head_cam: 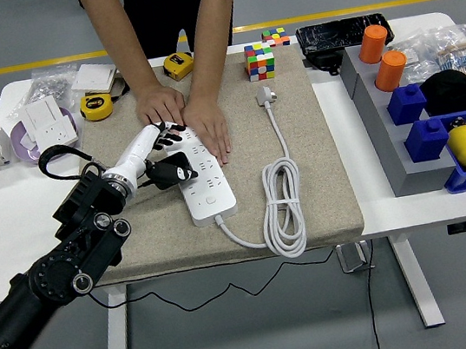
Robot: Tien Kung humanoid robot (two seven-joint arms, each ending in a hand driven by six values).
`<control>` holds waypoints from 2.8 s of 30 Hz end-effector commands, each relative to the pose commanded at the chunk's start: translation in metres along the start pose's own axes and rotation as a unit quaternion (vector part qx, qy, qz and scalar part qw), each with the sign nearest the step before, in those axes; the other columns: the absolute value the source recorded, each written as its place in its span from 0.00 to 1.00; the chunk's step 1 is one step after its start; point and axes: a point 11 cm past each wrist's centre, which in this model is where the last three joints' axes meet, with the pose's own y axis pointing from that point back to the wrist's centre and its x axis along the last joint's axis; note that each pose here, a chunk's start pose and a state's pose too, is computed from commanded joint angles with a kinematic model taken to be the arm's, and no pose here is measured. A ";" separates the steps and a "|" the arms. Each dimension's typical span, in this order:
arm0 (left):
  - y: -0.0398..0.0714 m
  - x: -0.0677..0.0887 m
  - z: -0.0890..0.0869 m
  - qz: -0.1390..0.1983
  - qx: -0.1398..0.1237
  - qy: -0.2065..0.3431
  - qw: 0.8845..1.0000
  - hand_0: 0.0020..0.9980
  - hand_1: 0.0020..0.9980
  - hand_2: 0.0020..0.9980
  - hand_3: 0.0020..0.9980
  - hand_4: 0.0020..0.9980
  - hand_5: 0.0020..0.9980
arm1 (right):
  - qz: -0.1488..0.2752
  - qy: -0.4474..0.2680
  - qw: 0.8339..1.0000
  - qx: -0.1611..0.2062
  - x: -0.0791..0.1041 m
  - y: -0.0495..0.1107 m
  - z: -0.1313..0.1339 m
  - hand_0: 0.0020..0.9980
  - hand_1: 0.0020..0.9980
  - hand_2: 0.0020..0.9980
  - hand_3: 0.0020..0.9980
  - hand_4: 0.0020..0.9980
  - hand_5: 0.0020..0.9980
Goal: Pick up the plug,place it near the board,insert it into the board,press the button
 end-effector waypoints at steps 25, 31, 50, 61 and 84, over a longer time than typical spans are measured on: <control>-0.002 0.008 0.001 0.004 0.013 -0.118 0.993 0.35 0.50 0.52 0.53 0.82 0.09 | 0.002 -0.003 1.000 0.002 0.001 0.000 -0.002 1.00 0.84 0.75 0.79 1.00 0.86; -0.001 0.005 -0.001 -0.007 0.018 -0.125 0.992 0.31 0.45 0.49 0.52 0.79 0.09 | 0.002 -0.003 1.000 0.002 0.001 0.000 -0.002 1.00 0.84 0.75 0.79 1.00 0.86; 0.002 -0.001 -0.004 -0.026 0.019 -0.119 0.992 0.27 0.27 0.25 0.31 0.72 0.19 | 0.003 0.000 1.000 -0.002 0.002 0.000 0.002 1.00 0.84 0.75 0.79 1.00 0.86; 0.003 0.004 -0.004 -0.022 0.017 -0.121 0.992 0.27 0.27 0.24 0.29 0.72 0.19 | 0.003 -0.003 1.000 -0.001 0.002 0.000 0.001 1.00 0.84 0.75 0.79 1.00 0.86; 0.016 0.037 0.006 0.021 -0.007 -0.118 0.993 0.27 0.27 0.24 0.29 0.71 0.23 | 0.001 -0.010 1.000 0.000 0.000 0.000 0.000 1.00 0.84 0.75 0.79 1.00 0.86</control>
